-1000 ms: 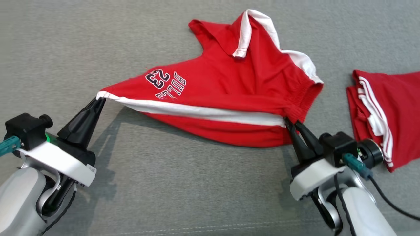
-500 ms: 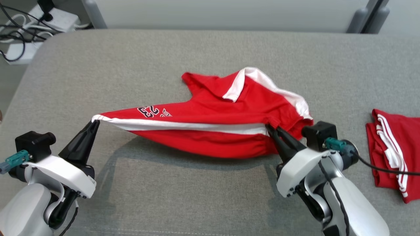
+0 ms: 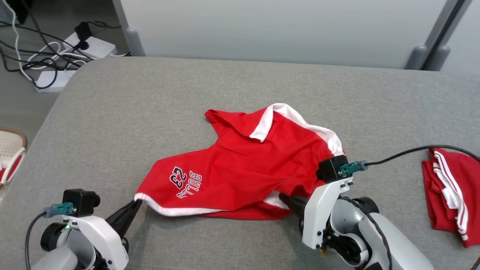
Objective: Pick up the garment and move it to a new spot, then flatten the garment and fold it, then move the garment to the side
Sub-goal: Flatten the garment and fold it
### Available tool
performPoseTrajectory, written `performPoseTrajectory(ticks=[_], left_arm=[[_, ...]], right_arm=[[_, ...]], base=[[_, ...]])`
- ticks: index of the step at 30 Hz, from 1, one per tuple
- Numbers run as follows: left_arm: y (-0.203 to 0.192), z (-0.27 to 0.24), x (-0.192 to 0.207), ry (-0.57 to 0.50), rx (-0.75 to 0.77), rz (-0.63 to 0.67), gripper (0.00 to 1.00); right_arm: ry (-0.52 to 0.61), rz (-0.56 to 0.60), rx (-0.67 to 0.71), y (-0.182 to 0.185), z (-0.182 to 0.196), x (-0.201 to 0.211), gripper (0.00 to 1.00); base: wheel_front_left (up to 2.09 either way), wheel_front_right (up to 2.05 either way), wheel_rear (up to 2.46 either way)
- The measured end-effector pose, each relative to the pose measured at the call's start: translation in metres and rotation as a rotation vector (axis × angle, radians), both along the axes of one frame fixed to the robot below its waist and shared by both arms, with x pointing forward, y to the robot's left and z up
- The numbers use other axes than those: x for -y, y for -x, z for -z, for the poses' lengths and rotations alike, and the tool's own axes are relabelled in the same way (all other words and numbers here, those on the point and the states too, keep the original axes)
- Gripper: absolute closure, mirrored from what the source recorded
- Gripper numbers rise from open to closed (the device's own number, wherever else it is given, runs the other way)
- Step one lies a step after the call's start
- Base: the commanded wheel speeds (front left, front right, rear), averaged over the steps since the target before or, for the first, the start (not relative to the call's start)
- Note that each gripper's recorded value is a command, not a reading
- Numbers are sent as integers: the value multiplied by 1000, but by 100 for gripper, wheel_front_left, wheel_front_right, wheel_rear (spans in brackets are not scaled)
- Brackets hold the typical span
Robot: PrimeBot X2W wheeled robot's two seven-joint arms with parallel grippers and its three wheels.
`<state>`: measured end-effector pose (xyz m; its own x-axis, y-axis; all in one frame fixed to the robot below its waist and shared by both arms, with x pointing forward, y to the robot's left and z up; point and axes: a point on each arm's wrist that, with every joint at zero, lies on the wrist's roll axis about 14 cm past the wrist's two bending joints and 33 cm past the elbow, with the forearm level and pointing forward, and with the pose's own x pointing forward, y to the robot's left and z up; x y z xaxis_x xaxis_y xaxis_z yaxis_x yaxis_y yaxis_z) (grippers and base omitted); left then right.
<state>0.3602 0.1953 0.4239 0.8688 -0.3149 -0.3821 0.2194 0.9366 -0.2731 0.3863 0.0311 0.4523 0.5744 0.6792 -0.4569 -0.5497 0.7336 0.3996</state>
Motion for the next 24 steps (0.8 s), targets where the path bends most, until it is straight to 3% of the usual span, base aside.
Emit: performPoseTrajectory(ticks=[3,6,10,13,15,17,20,24], left_arm=[[9,0,11,51,-119,74,100],[8,-23,12,70,-156,150,100],[-18,-92,-14,21,-38,182,100],[-30,-137,-31,-23,41,191,100],[-26,-138,-29,-10,2,214,100],[-16,-125,-23,6,-74,249,100],[13,-79,-12,32,-264,299,100],[48,-31,9,120,-505,356,100]], right_arm=[[-51,-31,-97,13,-8,-2,100],[-131,-68,-126,18,-40,-2,100],[-231,-51,16,7,-108,16,100],[-255,-23,85,0,-137,35,100],[-222,-22,60,1,-131,42,100],[-183,-37,-50,12,-102,43,100],[-120,-54,-252,40,-43,45,100],[-55,-120,-417,66,2,34,100]], base=[[0,0,0],[0,0,0],[0,0,0],[0,0,0],[0,0,0],[0,0,0],[0,0,0],[0,0,0]])
